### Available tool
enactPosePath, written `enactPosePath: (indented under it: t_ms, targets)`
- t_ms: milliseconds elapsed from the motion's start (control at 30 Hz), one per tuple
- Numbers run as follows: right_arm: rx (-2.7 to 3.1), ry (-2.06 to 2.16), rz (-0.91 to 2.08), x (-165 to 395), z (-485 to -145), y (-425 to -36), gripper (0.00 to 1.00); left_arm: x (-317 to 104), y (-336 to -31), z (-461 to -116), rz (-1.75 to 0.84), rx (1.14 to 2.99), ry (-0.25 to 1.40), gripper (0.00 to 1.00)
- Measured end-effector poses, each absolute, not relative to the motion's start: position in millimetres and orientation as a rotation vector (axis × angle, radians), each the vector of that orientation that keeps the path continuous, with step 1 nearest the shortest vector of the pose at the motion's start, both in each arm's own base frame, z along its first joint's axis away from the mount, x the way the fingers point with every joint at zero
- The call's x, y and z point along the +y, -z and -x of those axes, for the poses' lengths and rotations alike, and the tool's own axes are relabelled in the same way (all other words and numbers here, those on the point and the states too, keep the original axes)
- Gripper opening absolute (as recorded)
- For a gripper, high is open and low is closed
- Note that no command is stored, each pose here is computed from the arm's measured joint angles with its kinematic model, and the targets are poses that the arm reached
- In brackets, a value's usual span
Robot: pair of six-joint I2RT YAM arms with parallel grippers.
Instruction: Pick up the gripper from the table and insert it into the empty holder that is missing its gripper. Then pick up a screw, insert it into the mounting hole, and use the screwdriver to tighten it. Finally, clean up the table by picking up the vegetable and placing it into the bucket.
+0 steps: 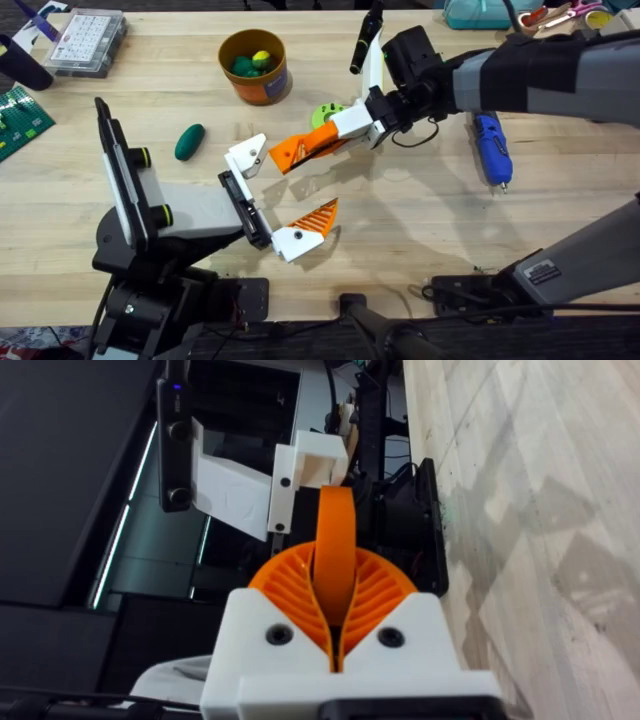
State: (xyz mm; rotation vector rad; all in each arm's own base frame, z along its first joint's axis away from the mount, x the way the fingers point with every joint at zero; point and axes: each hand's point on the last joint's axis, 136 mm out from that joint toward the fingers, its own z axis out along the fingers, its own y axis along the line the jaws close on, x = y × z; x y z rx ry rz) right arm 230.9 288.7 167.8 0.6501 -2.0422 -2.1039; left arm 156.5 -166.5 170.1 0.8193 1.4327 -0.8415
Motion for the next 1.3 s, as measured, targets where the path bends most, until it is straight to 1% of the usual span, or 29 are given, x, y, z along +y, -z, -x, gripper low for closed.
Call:
enactPosePath:
  t_ms: [1067, 1300]
  targets:
    - [-2.032, 2.063, -0.569, 288.8, -229.9, -167.4, 0.024, -166.4, -167.7, -156.6, -0.816, 1.448, 0.846, 0.986]
    - [-2.03, 2.067, -0.585, 293.1, -235.7, -177.2, 0.024, -166.2, -167.8, -156.8, -0.815, 1.448, 0.844, 0.986]
